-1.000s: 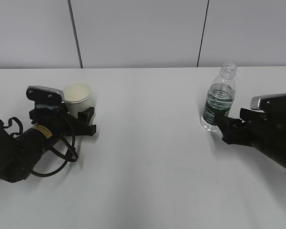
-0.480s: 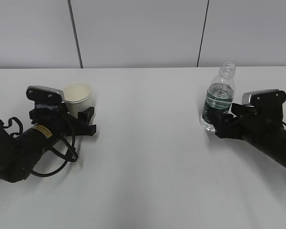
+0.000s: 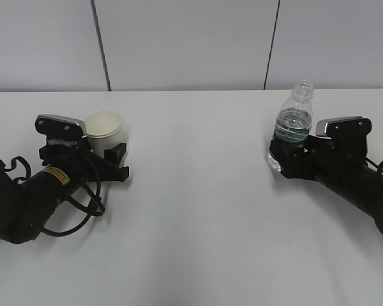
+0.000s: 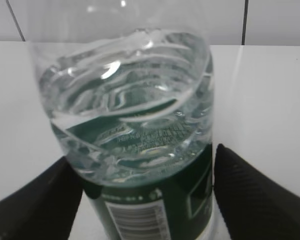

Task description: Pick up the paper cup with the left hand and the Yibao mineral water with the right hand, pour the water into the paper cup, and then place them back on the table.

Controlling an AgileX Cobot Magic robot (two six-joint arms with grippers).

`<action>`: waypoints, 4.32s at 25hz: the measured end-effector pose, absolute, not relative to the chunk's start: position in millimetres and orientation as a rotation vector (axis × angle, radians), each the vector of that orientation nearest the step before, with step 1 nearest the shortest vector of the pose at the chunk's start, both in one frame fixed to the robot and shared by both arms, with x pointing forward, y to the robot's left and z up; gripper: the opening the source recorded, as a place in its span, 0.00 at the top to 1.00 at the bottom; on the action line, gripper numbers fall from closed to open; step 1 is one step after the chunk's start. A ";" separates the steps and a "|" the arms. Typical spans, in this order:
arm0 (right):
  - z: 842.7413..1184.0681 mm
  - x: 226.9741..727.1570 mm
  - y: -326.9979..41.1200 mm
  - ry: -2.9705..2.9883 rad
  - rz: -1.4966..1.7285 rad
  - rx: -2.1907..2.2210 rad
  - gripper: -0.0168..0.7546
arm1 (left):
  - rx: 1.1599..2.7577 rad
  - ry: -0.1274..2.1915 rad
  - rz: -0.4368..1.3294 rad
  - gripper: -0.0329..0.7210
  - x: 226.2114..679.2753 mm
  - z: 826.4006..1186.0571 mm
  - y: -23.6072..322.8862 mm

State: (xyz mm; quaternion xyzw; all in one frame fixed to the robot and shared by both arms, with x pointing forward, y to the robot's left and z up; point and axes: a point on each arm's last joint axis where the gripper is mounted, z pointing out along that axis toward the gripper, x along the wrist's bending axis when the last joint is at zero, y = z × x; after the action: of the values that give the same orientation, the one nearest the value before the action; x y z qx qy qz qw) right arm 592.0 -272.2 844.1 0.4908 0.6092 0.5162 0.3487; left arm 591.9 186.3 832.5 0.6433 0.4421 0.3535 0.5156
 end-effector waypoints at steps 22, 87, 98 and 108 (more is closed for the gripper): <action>847.5 604.6 -270.4 1.563 1.377 1.239 0.27 | 1.545 1.061 0.849 0.36 591.9 832.6 186.3; 874.9 600.9 -262.6 1.797 1.269 1.070 0.32 | 1.615 0.573 0.452 0.37 572.6 859.1 86.9; 876.6 608.1 -261.4 1.869 1.200 0.971 0.32 | 1.692 0.519 0.402 0.37 568.5 857.5 71.1; 889.3 622.7 -260.3 1.942 1.125 0.854 0.32 | 1.722 0.523 0.391 0.37 567.7 854.7 71.1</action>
State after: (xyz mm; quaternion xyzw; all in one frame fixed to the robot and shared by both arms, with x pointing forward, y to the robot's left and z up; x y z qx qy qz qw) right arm 622.7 -260.3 889.3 0.3317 0.7539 0.4368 0.3617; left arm 567.7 71.1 854.7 0.7445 0.2262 0.1691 0.6049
